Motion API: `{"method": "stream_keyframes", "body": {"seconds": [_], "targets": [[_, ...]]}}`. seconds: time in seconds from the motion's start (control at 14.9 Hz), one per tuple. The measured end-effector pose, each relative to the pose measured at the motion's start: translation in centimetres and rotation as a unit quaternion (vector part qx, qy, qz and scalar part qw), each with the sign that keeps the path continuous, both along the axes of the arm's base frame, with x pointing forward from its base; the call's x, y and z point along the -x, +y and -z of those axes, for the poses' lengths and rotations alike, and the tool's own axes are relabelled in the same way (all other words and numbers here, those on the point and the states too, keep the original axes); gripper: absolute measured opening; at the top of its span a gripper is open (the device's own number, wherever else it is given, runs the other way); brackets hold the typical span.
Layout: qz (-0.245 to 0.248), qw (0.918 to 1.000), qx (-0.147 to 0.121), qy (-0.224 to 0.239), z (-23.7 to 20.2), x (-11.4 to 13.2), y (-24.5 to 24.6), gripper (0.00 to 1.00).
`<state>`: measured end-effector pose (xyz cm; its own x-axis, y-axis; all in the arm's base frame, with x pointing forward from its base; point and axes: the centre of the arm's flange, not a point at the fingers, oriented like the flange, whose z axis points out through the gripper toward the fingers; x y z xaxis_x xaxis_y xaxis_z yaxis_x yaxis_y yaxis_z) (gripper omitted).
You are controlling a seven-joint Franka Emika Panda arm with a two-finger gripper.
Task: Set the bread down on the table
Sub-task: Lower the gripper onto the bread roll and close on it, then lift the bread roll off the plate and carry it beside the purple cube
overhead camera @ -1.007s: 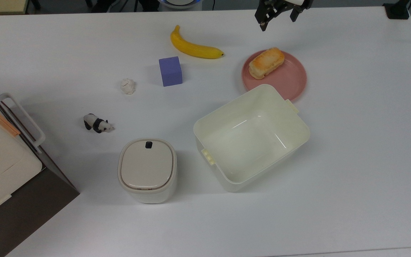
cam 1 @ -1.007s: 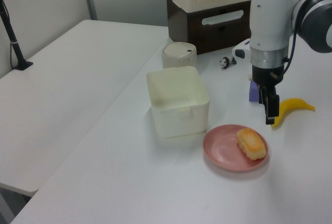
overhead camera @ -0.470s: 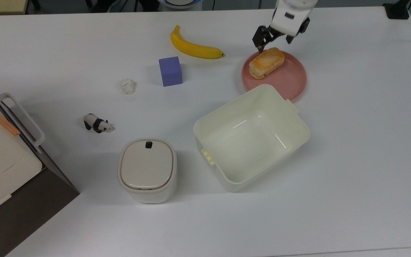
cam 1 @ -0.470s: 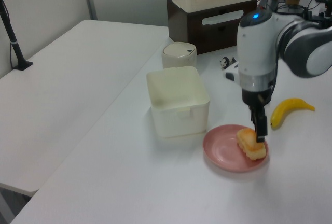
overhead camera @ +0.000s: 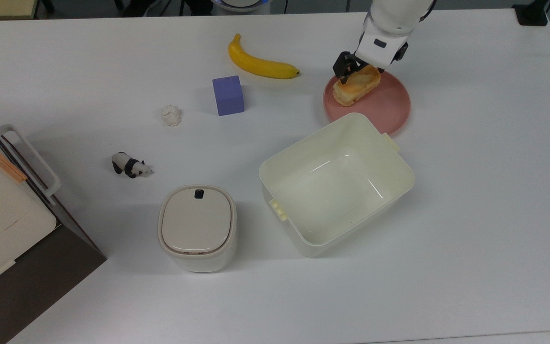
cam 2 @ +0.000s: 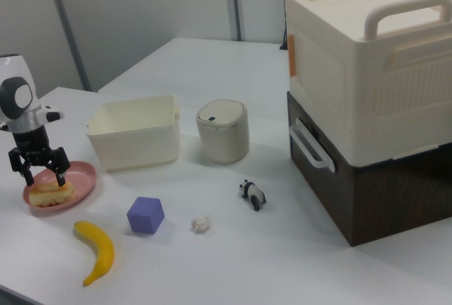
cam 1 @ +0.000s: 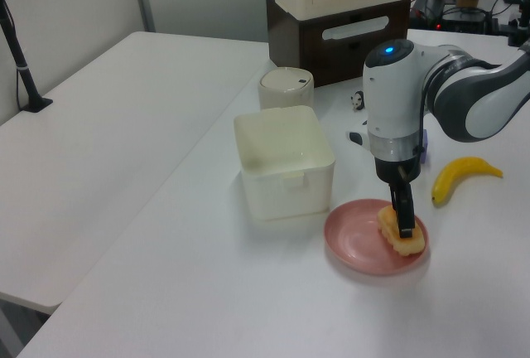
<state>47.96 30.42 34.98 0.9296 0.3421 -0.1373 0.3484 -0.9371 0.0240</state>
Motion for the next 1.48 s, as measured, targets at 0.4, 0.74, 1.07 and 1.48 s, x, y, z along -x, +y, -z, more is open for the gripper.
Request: {"method": "stream_keyframes", "body": {"seconds": [0.4, 0.74, 1.07, 1.48], "targets": [[0.010, 0.9999, 0.000, 0.000, 0.1, -0.7, -1.0, 1.00], [0.006, 0.9998, 0.013, 0.013, 2.0, -0.7, -1.1, 0.99], [0.005, 0.9998, 0.016, 0.015, 2.4, -0.7, -1.1, 0.81], [0.006, 0.9998, 0.013, 0.010, 1.9, -1.0, -1.1, 0.25]]}}
